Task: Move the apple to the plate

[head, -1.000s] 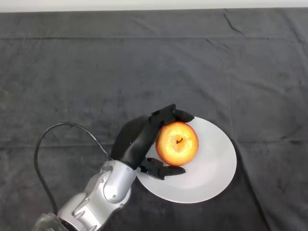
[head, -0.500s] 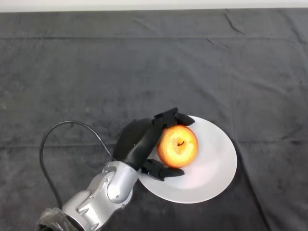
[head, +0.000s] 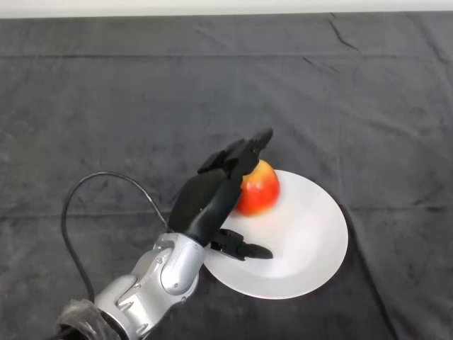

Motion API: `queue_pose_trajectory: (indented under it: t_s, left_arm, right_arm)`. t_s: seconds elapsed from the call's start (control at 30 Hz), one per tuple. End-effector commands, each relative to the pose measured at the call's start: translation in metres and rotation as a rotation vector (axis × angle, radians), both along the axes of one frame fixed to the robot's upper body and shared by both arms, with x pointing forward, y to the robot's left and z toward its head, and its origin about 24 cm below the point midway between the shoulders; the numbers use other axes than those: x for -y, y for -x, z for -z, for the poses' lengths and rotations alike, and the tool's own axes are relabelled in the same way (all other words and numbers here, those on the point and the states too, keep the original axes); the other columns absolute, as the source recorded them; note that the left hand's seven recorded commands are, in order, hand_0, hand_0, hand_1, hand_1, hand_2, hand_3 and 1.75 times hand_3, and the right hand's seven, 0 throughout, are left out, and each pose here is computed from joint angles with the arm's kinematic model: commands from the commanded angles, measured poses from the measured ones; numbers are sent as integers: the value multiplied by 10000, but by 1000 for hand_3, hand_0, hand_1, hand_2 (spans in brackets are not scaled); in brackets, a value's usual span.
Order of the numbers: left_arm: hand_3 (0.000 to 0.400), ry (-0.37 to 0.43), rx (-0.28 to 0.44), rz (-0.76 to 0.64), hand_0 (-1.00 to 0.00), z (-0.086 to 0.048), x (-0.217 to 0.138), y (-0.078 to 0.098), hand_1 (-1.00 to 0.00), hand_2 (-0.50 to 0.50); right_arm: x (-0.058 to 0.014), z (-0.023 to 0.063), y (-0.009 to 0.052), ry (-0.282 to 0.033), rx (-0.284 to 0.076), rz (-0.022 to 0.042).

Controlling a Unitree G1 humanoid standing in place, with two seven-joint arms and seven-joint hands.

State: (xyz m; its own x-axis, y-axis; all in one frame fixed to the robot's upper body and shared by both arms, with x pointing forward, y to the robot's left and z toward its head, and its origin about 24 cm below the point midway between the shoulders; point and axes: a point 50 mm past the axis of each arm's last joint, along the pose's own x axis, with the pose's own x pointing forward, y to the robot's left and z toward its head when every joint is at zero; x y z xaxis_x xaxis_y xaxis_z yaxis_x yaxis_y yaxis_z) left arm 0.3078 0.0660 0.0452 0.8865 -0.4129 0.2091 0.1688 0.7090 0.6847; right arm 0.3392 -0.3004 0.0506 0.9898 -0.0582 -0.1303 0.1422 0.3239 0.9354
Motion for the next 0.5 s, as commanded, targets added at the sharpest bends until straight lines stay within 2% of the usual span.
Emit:
queue_pose_trajectory:
  t_s: [0.03,0.5]
  left_arm:
    - [0,-445,225,-342,0,-81,-150,-112,0,0]
    - [0,102,882,-1254,0,-352,-546,-191,0,0]
  right_arm:
    - [65,-211,-79,42,682,203]
    - [65,-210,-79,51,681,203]
